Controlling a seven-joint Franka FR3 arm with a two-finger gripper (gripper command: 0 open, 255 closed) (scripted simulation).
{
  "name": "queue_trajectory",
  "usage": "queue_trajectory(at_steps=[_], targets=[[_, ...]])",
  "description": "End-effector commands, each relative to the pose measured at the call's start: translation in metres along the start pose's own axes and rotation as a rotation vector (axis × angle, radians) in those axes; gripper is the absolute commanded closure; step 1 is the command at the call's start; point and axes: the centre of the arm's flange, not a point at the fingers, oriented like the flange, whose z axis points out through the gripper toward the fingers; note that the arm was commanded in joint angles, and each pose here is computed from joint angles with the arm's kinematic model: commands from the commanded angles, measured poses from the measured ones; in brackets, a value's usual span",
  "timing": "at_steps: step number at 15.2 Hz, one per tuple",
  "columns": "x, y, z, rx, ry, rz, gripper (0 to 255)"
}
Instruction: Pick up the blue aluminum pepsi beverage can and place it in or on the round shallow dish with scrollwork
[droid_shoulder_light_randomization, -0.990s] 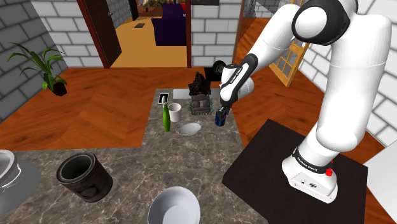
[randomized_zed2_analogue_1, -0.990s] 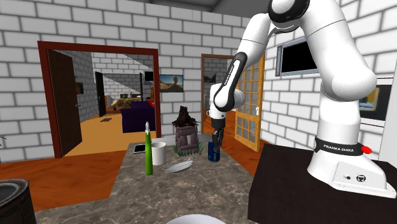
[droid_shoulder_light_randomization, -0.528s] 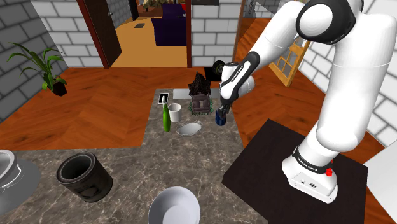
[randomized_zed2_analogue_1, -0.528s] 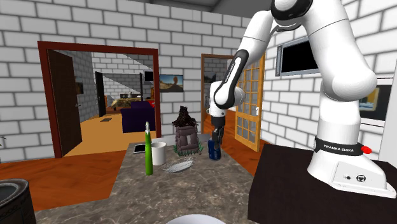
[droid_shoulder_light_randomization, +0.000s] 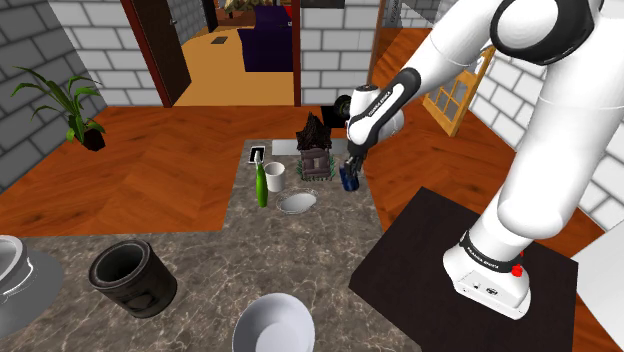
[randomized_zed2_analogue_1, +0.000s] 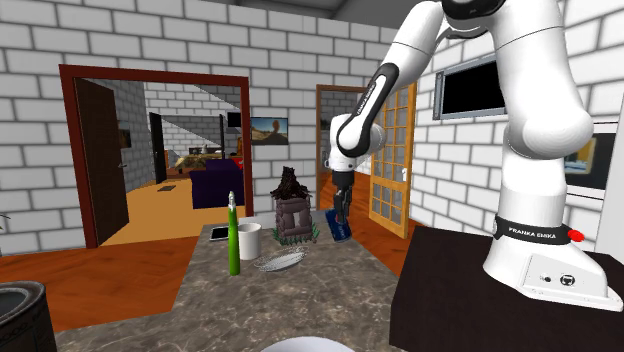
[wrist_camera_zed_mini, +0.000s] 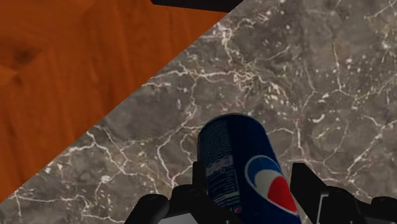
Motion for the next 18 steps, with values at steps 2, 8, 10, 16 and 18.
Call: queue_trajectory(at_steps=[2, 8, 10, 16, 18], targets=[[-0.001, 0.000, -0.016, 0.000, 0.000, 0.000, 255], [-0.001, 0.000, -0.048, 0.000, 0.000, 0.000, 255], [-0.001, 0.000, -0.058, 0.000, 0.000, 0.000, 255], [0.023, -0.046, -0.074, 0.000, 0.000, 0.000, 255], [0.035, -0.069, -0.077, 0.000, 0.000, 0.000, 255]])
